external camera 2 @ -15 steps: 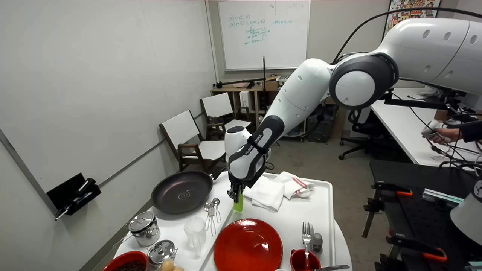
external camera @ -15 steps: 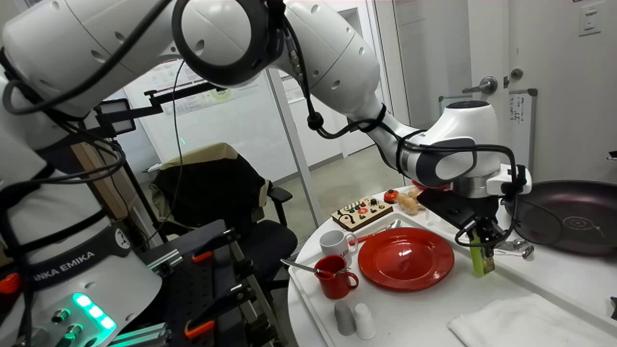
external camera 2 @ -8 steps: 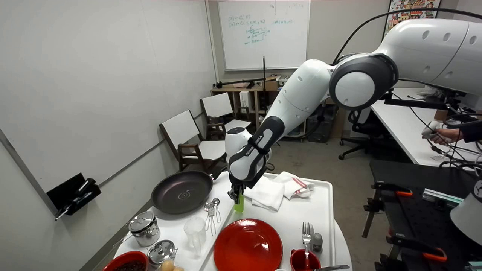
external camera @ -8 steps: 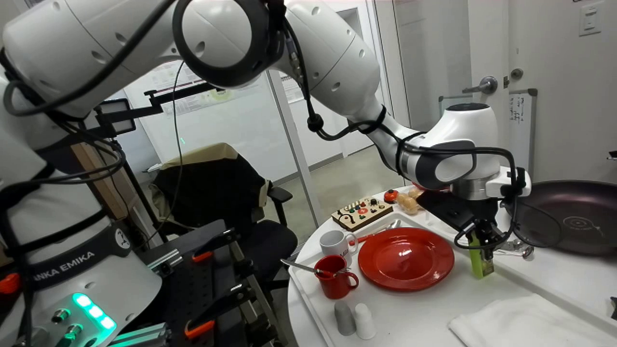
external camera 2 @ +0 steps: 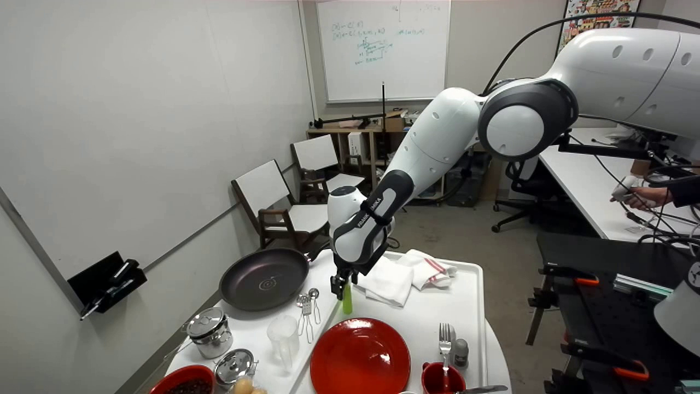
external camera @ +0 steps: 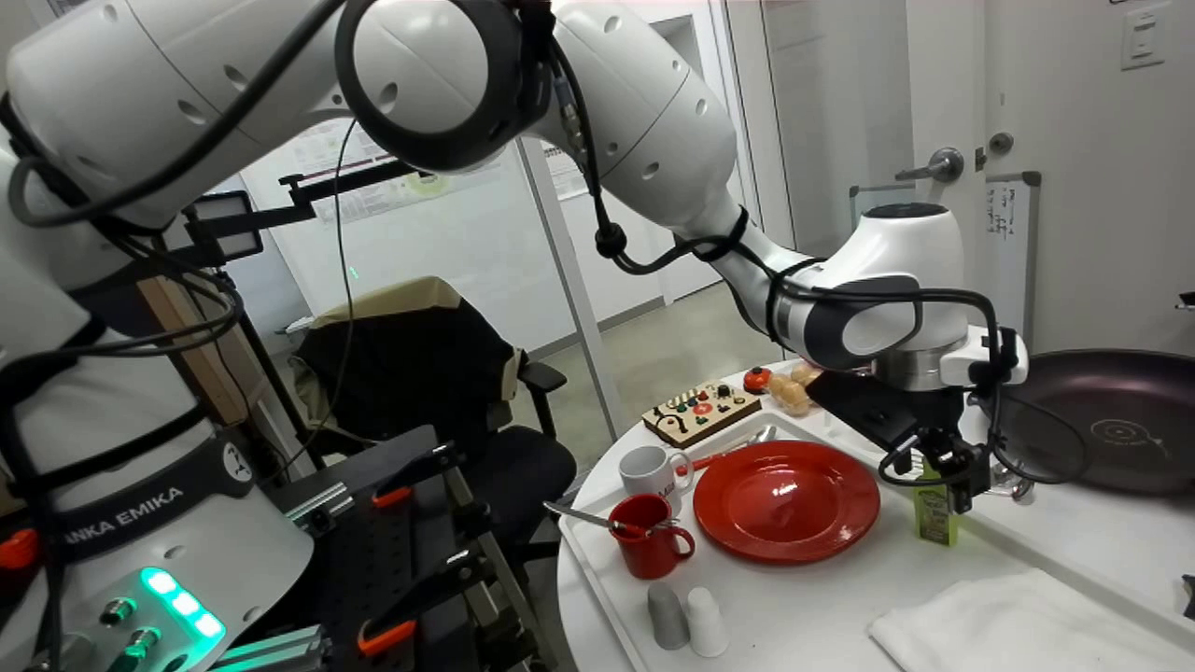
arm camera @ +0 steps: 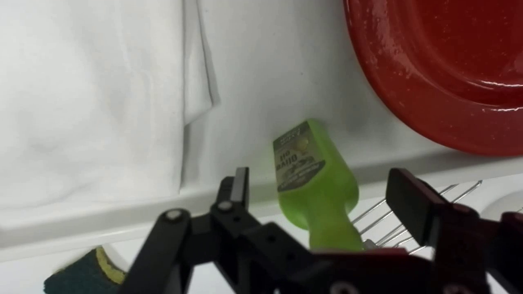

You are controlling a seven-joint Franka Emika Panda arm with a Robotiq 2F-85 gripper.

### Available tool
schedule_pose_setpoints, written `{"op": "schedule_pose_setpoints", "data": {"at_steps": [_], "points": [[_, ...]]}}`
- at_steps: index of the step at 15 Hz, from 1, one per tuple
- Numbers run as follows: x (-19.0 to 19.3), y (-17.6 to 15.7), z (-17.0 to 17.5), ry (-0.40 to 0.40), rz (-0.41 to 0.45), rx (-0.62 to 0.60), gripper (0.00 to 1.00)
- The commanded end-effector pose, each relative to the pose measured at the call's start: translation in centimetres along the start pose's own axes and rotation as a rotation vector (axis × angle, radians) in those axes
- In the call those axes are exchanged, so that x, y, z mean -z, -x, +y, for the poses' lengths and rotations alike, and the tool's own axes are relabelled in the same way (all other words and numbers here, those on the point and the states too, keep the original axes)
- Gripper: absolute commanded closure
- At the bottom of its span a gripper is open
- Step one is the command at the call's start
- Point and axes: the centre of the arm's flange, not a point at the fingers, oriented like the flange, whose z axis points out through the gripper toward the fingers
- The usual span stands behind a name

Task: Move the green object backwards

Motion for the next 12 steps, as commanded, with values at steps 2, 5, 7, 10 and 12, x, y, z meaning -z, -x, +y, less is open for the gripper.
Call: {"op": "schedule_pose_setpoints", "data": {"at_steps": [2, 5, 7, 10, 12], "points": [[-0.04, -0.07, 0.1, -0.021, 0.003, -0.001, 0.0], [0.01, -0.07, 0.13, -0.021, 0.004, -0.001, 0.0], [0.01, -0.07, 0.15, -0.019, 0.003, -0.002, 0.0], [-0.01, -0.04, 0.17, -0.006, 0.004, -0.008, 0.0], [-0.02, 0.02, 0.19, 0.0, -0.001, -0.003, 0.0]]}}
